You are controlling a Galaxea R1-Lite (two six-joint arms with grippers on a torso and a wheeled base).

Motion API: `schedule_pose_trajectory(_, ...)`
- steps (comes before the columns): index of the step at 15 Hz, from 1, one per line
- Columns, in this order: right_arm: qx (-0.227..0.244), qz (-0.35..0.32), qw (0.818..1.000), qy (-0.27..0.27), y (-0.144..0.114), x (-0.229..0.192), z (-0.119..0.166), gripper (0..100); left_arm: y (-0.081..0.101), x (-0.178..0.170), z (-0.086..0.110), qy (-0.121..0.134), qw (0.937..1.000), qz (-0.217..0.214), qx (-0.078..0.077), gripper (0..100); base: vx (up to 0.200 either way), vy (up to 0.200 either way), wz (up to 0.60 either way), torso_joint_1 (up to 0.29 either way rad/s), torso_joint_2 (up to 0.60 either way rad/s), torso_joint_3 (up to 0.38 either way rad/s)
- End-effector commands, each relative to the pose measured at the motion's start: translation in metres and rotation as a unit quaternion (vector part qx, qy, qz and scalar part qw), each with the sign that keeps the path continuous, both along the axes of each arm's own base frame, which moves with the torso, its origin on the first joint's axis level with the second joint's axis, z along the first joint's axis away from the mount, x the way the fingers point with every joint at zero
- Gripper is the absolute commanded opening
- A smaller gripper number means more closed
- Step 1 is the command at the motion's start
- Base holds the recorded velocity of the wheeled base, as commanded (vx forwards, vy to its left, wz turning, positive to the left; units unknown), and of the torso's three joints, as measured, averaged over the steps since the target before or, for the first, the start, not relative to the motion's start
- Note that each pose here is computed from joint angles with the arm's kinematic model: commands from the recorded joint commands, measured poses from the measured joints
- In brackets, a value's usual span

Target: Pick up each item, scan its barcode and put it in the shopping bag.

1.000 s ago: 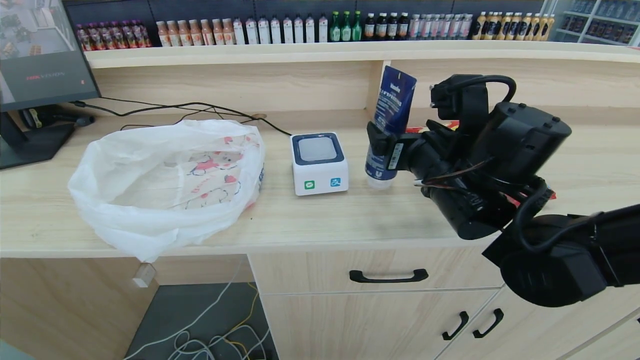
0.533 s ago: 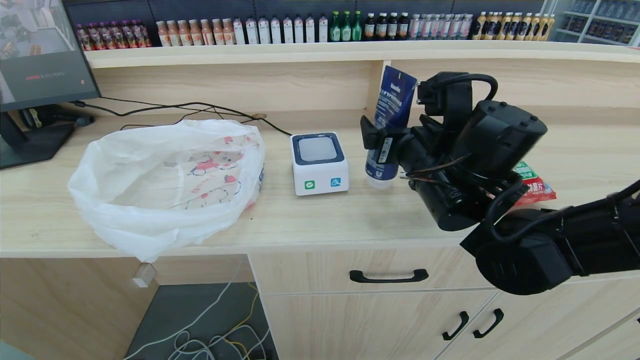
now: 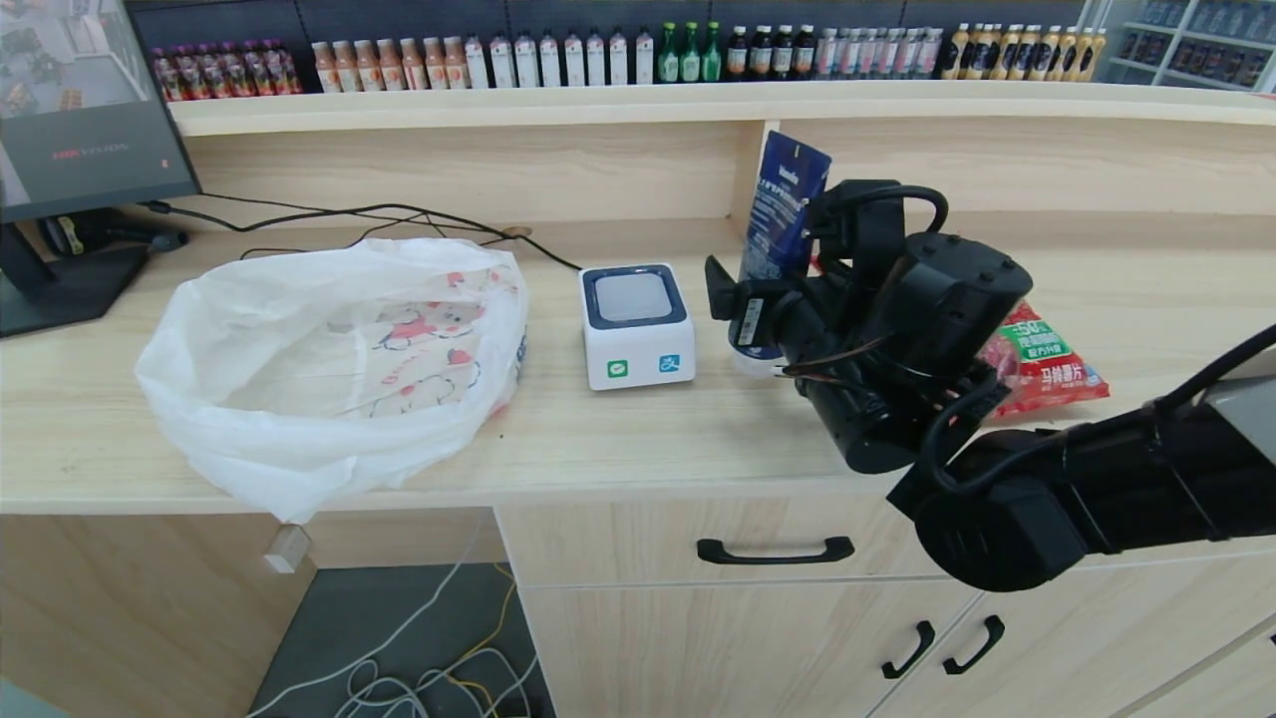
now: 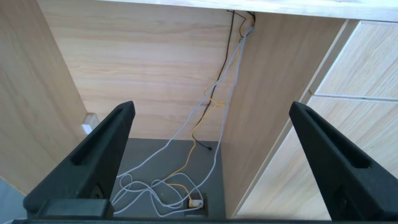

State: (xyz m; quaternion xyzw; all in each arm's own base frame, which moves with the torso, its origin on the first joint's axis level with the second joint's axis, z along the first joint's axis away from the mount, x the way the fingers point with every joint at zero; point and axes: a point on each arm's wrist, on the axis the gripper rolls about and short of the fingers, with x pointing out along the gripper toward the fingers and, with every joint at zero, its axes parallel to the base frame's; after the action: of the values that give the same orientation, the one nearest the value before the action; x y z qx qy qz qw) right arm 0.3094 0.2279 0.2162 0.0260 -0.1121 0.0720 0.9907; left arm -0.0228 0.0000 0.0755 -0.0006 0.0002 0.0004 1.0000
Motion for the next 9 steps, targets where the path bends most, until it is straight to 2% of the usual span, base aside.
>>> schedule_pose_trajectory(1, -0.002, 0.000, 1.000, 0.003, 0.0019, 0.0019, -0.0038, 100, 0.0000, 0.0000, 0.0000, 0.000, 1.0000, 0.000, 0.000, 100, 0.000, 0.000, 0.00, 0.000, 0.00, 0.000)
schedule_pose_trajectory(8, 0.001, 0.000, 1.000, 0.000, 0.0047, 0.0055, -0.0088, 100, 0.0000, 0.0000, 0.0000, 0.000, 1.0000, 0.000, 0.000, 100, 0.000, 0.000, 0.00, 0.000, 0.00, 0.000)
schedule_pose_trajectory(9, 0.000, 0.001, 1.000, 0.002, 0.0048, 0.0056, -0.0102, 0, 0.0000, 0.0000, 0.0000, 0.000, 1.0000, 0.000, 0.000, 100, 0.000, 0.000, 0.00, 0.000, 0.00, 0.000)
